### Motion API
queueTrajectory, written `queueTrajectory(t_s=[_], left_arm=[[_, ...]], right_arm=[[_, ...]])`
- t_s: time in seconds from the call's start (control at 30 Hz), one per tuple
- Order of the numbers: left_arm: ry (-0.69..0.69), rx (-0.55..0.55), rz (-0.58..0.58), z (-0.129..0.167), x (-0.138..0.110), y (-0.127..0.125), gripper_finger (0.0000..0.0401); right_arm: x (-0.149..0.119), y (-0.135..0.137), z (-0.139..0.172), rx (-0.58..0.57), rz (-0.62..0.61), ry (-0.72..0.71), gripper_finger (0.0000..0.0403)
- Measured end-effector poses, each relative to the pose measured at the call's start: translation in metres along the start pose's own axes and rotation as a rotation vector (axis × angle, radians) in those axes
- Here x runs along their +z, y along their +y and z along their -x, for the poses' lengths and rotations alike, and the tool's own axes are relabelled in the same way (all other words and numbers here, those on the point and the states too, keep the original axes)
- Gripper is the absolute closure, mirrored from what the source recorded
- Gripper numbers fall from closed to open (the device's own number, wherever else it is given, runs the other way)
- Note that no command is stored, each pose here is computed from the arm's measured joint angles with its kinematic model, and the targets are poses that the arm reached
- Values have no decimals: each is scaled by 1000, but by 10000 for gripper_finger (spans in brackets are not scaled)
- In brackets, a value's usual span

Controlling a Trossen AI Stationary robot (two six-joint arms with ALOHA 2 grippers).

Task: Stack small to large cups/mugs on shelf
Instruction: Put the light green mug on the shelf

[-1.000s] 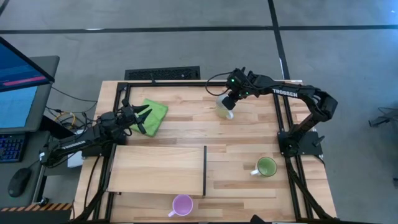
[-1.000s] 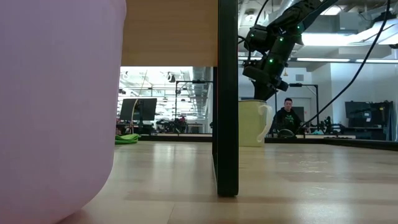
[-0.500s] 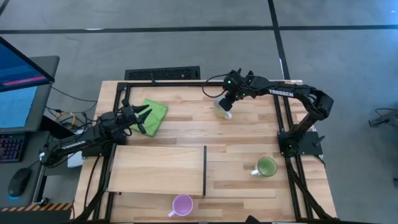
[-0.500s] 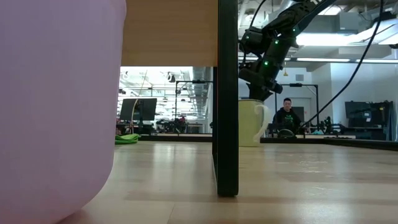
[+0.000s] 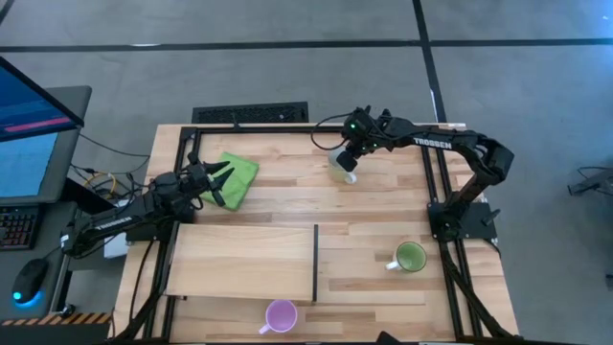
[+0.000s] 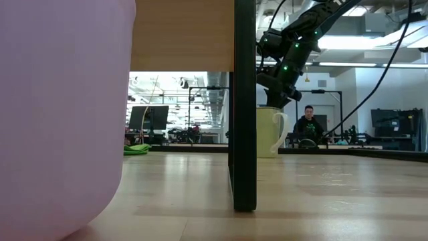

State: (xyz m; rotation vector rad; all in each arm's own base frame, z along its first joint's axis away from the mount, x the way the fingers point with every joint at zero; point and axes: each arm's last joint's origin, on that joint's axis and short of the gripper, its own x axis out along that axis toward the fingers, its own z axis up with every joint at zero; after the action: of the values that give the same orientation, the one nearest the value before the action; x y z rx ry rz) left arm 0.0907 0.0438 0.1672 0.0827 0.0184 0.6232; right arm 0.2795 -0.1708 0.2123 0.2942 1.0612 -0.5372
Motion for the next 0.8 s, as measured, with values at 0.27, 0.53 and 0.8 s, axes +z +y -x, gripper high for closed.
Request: queueTrajectory(t_s=[0.27, 0.53, 0.8], left_arm=[[0, 0, 0, 0, 0, 0, 291], [0, 0, 0, 0, 0, 0, 291], [0, 0, 8, 0, 0, 0, 291]], right_arm=[[6, 0, 4, 0, 7, -8, 380], [21, 12, 23, 3, 62, 11, 382], [30, 30, 39, 29, 107, 0, 382]])
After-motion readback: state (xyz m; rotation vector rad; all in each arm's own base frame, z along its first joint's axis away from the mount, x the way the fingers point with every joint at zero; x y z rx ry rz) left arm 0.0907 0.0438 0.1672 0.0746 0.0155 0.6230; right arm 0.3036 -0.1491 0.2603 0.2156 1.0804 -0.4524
